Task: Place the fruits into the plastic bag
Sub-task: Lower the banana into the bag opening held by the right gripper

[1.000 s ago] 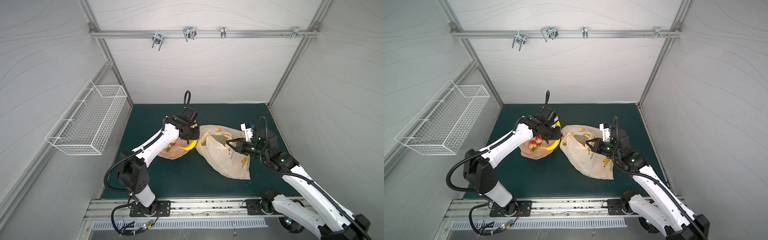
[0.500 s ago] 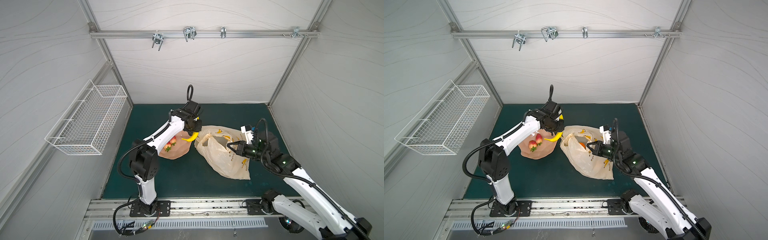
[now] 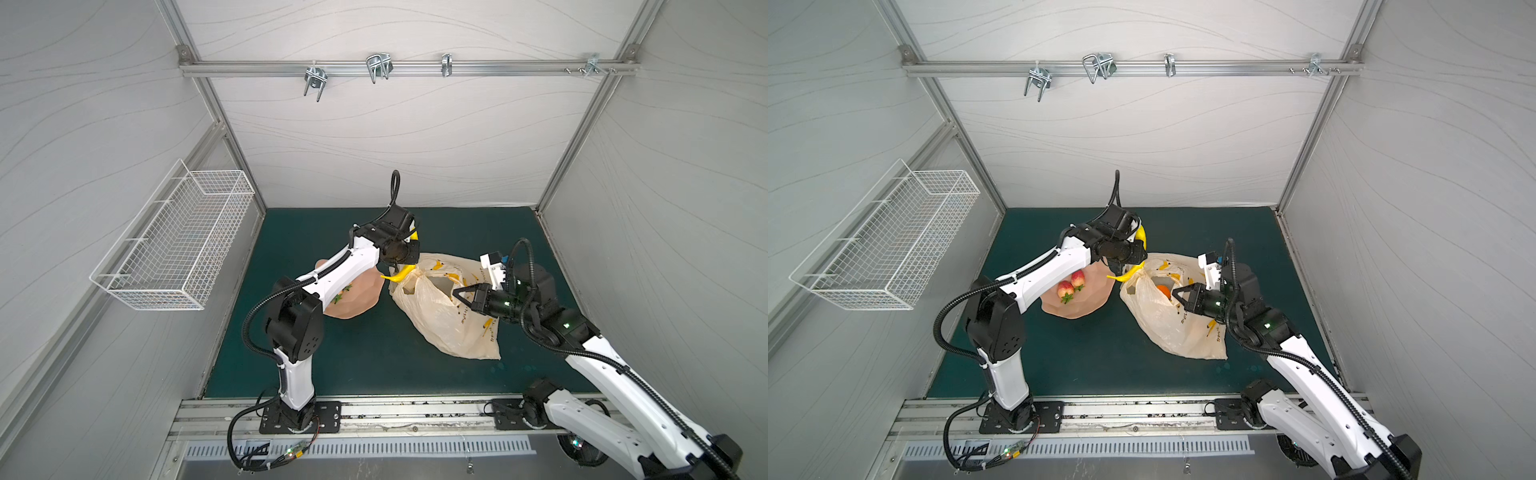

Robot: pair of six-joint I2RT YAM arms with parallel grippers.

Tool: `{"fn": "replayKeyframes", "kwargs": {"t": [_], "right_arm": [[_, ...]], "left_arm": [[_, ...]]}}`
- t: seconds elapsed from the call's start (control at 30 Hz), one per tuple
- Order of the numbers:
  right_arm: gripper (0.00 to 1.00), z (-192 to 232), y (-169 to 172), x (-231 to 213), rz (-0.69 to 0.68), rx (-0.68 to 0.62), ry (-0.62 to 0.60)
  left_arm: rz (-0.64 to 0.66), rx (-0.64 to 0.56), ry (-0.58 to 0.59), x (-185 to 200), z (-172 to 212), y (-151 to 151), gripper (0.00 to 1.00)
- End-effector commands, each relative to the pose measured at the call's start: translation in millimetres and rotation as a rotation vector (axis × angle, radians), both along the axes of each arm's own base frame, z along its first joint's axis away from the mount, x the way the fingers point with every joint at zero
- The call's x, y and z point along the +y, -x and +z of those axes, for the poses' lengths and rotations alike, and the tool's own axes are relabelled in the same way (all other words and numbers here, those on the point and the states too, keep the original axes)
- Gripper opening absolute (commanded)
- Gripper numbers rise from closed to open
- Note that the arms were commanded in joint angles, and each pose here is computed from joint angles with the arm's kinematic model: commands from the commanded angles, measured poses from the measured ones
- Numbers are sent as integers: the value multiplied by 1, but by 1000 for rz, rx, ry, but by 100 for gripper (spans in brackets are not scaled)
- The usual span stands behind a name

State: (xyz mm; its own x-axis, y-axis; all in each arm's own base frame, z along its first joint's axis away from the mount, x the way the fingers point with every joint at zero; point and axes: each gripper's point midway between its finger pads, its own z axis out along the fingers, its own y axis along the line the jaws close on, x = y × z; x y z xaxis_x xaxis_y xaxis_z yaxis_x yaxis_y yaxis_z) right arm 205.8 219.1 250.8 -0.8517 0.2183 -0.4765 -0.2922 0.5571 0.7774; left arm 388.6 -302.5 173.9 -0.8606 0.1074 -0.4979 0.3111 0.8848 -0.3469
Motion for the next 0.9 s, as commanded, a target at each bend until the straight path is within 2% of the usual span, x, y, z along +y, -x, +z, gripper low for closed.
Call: {"fn": "replayKeyframes", "kwargs": {"t": [0.0, 0.4, 0.6, 0.87], "right_arm": [[0, 9, -1, 2, 1, -25, -29], [0, 7, -9, 1, -32, -9, -14], [0, 8, -12, 2, -39, -5, -15], [0, 9, -14, 1, -57, 6, -31]], "left_arm": [[-49, -19, 51, -10, 6, 16, 0], [-65, -11, 114, 8, 20, 73, 0], [-148, 49, 101, -3, 1, 97, 0], [-242, 109, 63, -16, -20, 110, 0]]}}
